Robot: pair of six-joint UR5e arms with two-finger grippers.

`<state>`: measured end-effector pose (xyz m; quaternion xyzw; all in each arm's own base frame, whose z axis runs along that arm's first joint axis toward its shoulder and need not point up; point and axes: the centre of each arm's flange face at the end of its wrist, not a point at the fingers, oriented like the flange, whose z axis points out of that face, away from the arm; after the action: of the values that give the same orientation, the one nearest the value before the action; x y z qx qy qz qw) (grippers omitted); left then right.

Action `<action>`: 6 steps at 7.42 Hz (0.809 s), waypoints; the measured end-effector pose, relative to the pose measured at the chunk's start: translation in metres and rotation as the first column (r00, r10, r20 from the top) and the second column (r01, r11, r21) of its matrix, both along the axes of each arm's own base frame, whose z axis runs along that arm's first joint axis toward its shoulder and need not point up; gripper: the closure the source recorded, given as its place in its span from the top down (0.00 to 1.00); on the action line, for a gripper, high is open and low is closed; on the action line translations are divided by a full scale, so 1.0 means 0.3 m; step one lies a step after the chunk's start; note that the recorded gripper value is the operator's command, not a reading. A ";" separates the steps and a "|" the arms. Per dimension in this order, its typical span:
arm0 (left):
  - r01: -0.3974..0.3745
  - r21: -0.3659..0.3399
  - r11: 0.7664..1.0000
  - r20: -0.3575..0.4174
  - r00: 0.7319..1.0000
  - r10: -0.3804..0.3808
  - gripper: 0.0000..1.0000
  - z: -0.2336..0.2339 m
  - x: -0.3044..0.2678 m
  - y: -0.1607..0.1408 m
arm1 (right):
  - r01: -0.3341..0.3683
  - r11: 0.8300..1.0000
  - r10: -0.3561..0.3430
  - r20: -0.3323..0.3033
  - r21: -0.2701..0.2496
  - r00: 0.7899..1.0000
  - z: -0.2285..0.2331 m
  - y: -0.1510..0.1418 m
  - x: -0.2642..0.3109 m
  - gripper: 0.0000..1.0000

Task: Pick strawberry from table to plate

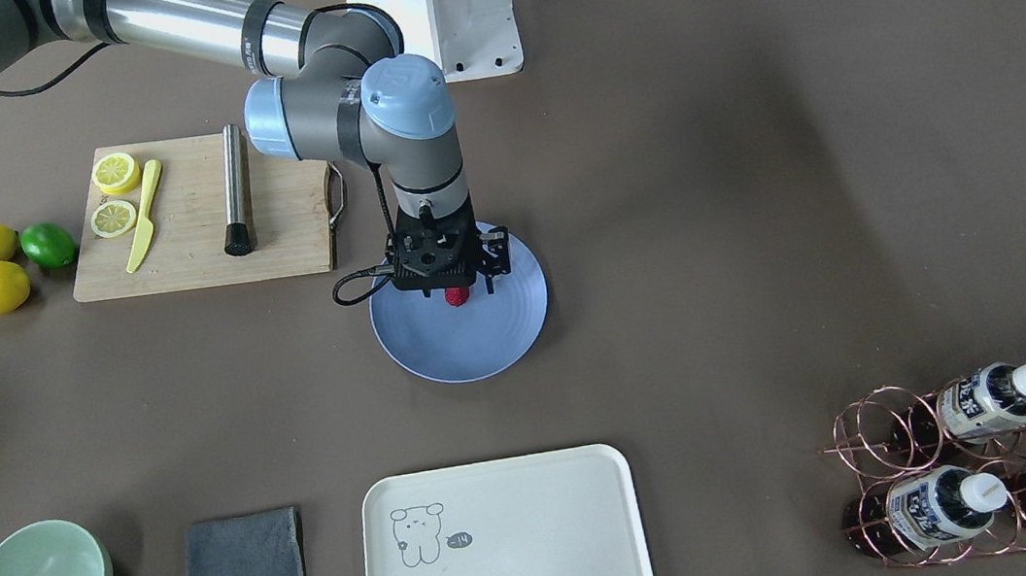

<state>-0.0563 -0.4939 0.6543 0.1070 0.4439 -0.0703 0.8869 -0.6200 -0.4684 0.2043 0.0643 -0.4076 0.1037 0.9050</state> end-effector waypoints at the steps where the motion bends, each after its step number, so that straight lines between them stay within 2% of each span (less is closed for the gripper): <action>1: 0.000 0.000 1.000 -0.001 1.000 0.000 0.98 -0.001 0.000 0.000 | 0.003 1.000 -0.003 0.014 0.013 1.000 -0.028 -0.032 0.042 1.00; 3: -0.002 0.002 1.000 -0.004 1.000 0.002 0.98 -0.007 0.001 -0.005 | 0.037 0.999 -0.038 0.040 0.009 0.998 -0.059 -0.175 0.217 1.00; 4: -0.002 0.005 1.000 -0.005 1.000 0.002 0.98 -0.013 0.001 -0.008 | 0.067 0.998 -0.067 0.022 0.020 0.997 -0.030 -0.284 0.367 1.00; 6: -0.004 0.014 1.000 -0.024 1.000 0.004 0.98 -0.034 -0.005 -0.008 | 0.137 0.988 -0.132 -0.066 0.074 0.989 0.139 -0.483 0.799 1.00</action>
<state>-0.0576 -0.4963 0.6441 0.1114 0.4552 -0.0666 0.8809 -0.3805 -0.6133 0.2460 0.0751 -0.3870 0.0245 0.9187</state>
